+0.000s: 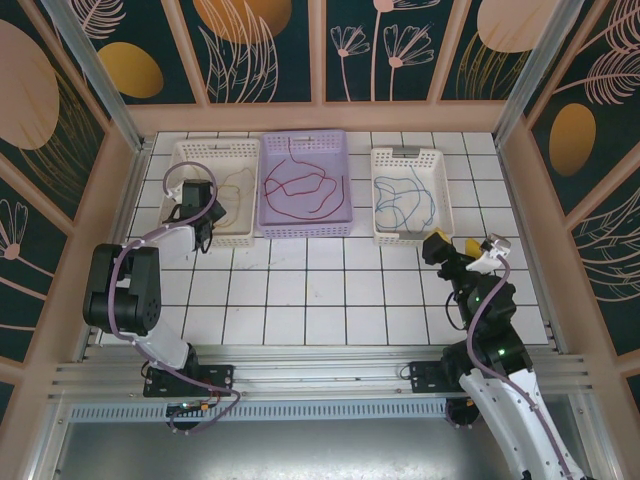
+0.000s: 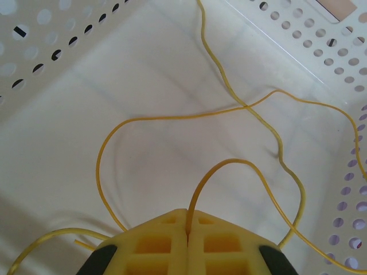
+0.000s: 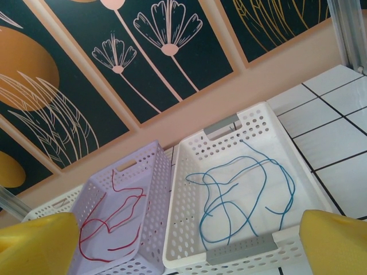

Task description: Untangle the cables

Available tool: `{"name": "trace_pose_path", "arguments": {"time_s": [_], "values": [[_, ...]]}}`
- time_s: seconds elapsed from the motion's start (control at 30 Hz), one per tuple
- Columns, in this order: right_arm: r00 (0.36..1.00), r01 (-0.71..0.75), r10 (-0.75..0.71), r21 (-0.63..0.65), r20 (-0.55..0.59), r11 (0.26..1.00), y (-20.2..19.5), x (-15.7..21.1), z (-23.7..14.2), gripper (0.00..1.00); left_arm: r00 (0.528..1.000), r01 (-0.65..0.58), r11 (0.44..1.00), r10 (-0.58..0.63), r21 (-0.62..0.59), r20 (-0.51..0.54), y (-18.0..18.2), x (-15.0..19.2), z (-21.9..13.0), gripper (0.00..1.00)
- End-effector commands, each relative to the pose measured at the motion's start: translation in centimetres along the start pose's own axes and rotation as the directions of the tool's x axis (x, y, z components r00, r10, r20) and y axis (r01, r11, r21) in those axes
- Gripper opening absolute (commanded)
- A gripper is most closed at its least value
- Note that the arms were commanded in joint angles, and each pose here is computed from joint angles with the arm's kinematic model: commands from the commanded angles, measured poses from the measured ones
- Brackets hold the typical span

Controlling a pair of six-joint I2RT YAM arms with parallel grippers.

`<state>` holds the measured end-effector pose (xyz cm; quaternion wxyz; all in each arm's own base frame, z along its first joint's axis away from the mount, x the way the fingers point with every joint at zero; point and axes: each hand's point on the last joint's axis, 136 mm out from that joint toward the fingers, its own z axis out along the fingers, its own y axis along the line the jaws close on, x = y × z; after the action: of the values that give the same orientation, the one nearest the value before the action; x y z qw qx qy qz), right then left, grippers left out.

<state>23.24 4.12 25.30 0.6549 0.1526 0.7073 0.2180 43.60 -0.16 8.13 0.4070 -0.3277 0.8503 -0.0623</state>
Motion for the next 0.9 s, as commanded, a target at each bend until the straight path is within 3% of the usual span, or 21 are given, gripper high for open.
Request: {"name": "trace_pose_path", "arguments": {"time_s": [0.0, 0.2, 0.57, 0.87], "values": [[1.000, -0.003, 0.004, -0.037, 0.028, 0.999, 0.6, -0.4, -0.1, 0.99, 0.999, 0.016, 1.000, -0.017, -0.017, -0.035, 0.4, 0.5, 0.6, 0.07], [1.000, -0.002, 0.003, -0.038, 0.026, 0.999, 0.6, -0.3, -0.1, 0.99, 1.000, 0.009, 1.000, -0.010, -0.010, -0.027, 0.1, -0.1, 0.1, 0.19], [1.000, -0.003, 0.004, -0.040, 0.026, 0.999, 0.7, -0.3, -0.1, 0.99, 1.000, 0.001, 1.000, -0.001, 0.025, 0.004, -1.4, -2.2, -1.4, 0.68], [1.000, -0.005, 0.006, -0.041, 0.026, 0.999, 0.7, -0.3, -0.1, 0.99, 0.997, -0.014, 0.999, 0.011, 0.037, 0.072, -2.8, -5.4, -3.7, 0.84]]}}
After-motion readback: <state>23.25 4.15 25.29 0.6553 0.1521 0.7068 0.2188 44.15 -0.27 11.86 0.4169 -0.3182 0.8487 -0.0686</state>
